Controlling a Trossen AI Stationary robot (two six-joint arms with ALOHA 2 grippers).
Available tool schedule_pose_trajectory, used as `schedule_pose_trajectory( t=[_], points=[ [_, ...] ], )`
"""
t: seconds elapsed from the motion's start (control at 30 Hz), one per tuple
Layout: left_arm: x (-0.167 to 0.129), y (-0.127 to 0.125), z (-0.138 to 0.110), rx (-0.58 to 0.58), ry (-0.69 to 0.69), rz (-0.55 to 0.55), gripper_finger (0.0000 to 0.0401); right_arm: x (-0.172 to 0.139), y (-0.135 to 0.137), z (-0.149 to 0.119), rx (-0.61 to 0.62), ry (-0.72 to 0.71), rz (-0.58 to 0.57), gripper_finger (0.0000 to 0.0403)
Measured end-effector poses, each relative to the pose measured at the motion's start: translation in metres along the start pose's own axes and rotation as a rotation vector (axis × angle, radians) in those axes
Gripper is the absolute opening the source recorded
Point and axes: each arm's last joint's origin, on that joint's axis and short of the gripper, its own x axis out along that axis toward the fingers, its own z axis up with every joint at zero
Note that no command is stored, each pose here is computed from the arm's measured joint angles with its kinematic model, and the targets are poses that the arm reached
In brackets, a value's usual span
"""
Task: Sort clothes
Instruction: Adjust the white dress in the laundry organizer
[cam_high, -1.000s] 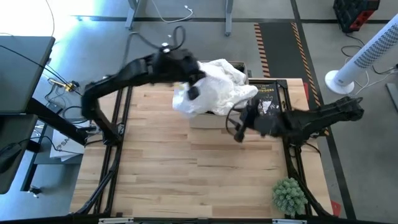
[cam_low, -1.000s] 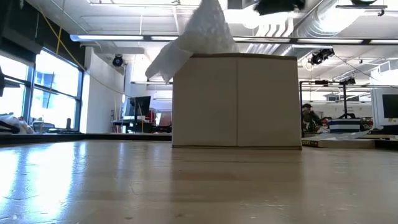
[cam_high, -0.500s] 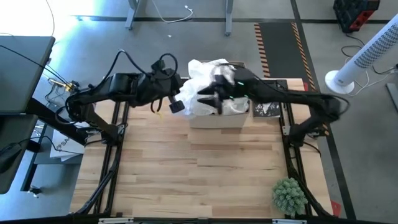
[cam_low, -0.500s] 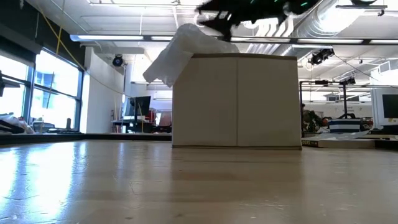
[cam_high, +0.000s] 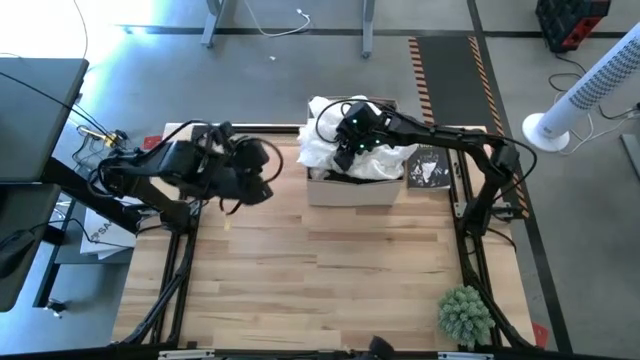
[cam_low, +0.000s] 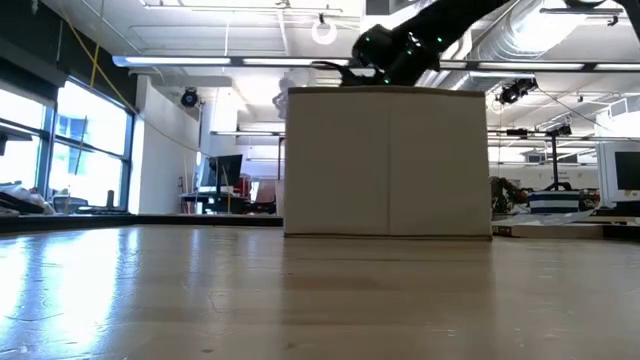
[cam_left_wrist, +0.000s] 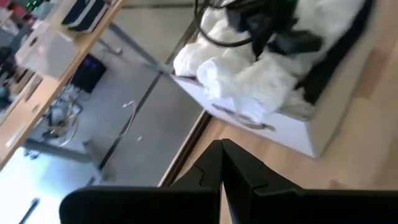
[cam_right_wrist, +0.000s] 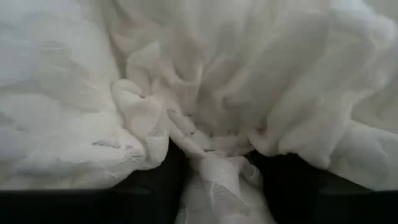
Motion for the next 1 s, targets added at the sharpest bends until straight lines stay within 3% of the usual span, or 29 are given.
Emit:
schedule_pose_trajectory(
  t=[0.2, 0.37, 0.53, 0.63, 0.73, 0.8, 0.87, 1.0],
  points=[
    [-0.018, -0.012, -0.006, -0.022, -0.042, -0.056, 0.0001, 0.015, -0.009, -0.028, 0.033, 0.075, -0.027, 0.0192],
    [-0.029, -0.019, -0.009, -0.016, -0.072, -0.086, 0.0001, 0.005, -0.005, -0.019, 0.022, 0.059, -0.028, 0.0192],
    [-0.035, -0.022, -0.011, -0.010, -0.103, -0.076, 0.0001, -0.056, 0.013, 0.016, 0.046, 0.024, -0.094, 0.0193],
    [-0.037, -0.023, -0.011, -0.008, -0.108, -0.082, 0.0001, -0.107, 0.020, 0.033, 0.021, 0.029, -0.148, 0.0193],
    [-0.038, -0.023, -0.012, -0.013, -0.111, -0.084, 0.0001, -0.135, 0.025, 0.047, -0.037, -0.054, -0.205, 0.0193],
    [-0.038, -0.024, -0.012, -0.019, -0.113, -0.085, 0.0001, -0.148, 0.030, 0.057, -0.061, -0.179, -0.184, 0.0193],
    [-0.038, -0.024, -0.012, -0.019, -0.115, -0.083, 0.0001, -0.151, 0.034, 0.065, -0.095, -0.273, -0.091, 0.0193],
    [-0.039, -0.024, -0.012, -0.018, -0.115, -0.083, 0.0001, -0.107, 0.032, 0.064, -0.136, -0.296, 0.099, 0.0193]
  ],
)
